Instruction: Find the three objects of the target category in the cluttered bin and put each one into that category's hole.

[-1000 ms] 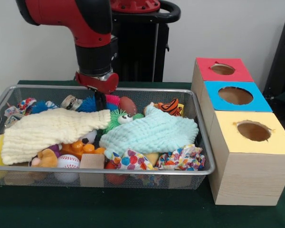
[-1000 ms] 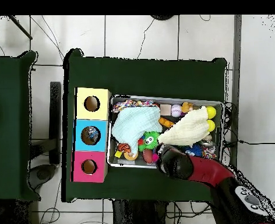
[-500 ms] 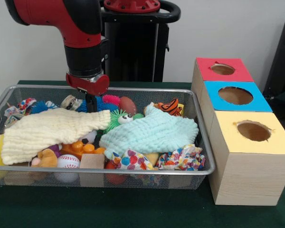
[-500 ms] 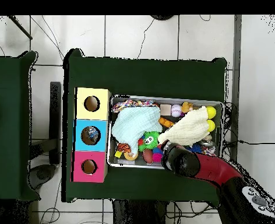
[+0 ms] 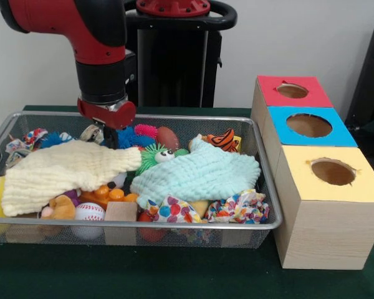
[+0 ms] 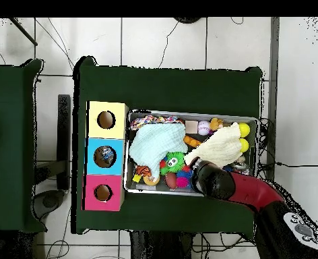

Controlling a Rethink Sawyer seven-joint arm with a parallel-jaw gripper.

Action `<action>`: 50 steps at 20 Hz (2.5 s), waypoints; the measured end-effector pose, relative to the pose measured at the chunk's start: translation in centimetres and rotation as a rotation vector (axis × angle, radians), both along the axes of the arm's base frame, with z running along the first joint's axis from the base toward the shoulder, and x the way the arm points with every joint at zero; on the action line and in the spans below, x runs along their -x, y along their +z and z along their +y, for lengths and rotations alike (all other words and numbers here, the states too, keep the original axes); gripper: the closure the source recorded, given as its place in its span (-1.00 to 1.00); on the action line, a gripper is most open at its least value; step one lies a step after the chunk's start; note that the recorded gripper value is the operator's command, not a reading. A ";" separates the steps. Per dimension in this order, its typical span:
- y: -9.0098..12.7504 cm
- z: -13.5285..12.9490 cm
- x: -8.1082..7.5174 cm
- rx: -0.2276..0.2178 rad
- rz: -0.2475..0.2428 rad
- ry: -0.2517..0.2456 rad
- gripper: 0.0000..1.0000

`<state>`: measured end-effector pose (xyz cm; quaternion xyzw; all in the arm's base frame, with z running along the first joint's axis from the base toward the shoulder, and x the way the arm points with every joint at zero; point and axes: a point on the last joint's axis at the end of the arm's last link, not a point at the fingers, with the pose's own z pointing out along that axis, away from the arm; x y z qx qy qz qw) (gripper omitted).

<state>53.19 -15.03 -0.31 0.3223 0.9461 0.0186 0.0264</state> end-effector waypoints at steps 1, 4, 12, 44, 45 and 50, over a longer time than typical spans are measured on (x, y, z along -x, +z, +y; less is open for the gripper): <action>0.0 -0.1 -0.1 0.001 -0.002 0.000 1.00; 0.0 -0.2 -0.2 0.002 -0.003 -0.002 1.00; 0.1 -1.2 -0.1 0.005 -0.007 -0.019 1.00; 0.9 -5.7 -3.6 0.052 -0.041 -0.055 -1.00; 0.9 -5.7 -3.8 0.053 -0.038 -0.054 -1.00; 0.6 -6.1 -4.8 0.057 -0.034 -0.053 -1.00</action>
